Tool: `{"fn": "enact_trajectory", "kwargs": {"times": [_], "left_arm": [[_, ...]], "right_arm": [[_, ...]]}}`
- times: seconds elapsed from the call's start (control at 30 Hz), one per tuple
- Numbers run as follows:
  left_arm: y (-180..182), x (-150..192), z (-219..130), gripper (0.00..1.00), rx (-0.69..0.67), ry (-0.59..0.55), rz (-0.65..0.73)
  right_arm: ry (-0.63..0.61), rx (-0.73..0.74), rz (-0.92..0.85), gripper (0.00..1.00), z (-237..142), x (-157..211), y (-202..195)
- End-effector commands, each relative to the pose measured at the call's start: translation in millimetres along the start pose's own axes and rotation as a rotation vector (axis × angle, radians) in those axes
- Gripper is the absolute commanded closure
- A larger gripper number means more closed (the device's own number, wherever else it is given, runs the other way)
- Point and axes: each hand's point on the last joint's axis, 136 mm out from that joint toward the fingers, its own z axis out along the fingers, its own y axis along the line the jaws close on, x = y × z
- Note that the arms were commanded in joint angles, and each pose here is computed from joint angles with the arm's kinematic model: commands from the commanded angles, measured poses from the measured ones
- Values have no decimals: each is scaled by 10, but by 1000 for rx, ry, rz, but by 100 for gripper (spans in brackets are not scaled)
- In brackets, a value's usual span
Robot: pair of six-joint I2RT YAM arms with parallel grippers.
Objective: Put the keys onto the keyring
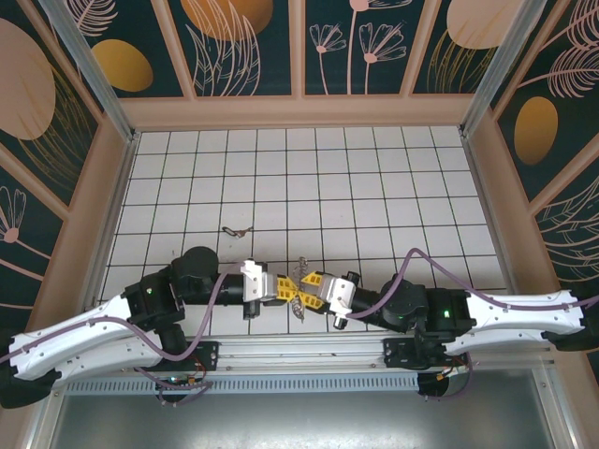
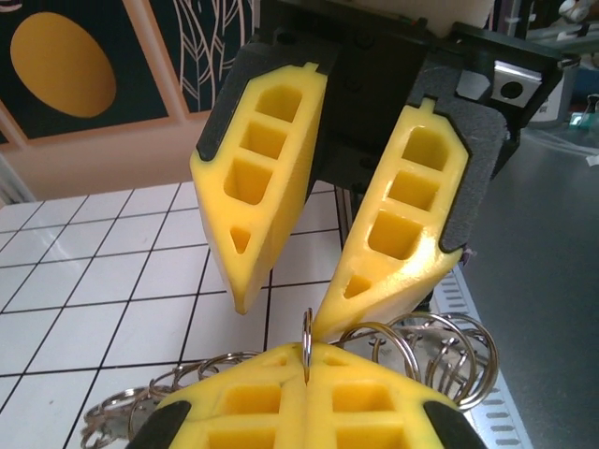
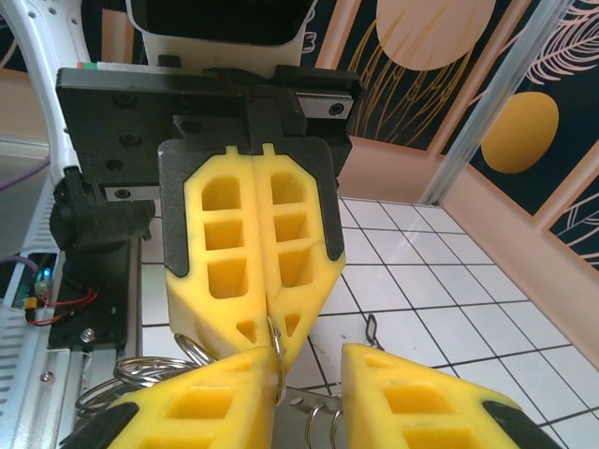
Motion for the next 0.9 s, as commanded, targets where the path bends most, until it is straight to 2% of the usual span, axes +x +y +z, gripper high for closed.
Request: {"fn": "enact_trajectory", "kwargs": {"times": [0.0, 0.2, 0.37, 0.57, 0.63, 0.8, 0.87], "left_arm": [[-61, -452, -133, 100, 23, -183, 48], [-147, -506, -158, 100, 70, -224, 37], [-171, -470, -112, 100, 95, -213, 22], [-177, -424, -65, 100, 109, -191, 7], [-178, -409, -52, 100, 112, -184, 1], [-149, -356, -25, 100, 99, -157, -12], [-120, -330, -26, 97, 80, -136, -13]], "right_arm": [[-16, -59, 23, 75, 7, 36, 138], [-39, -100, 26, 75, -13, 16, 209], [-42, -100, 20, 88, -12, 15, 212], [-47, -99, 17, 91, -14, 17, 210], [-48, -99, 17, 100, -15, 20, 212], [-48, -61, 27, 100, -41, 25, 134], [-41, -44, 32, 100, -66, 14, 90]]}}
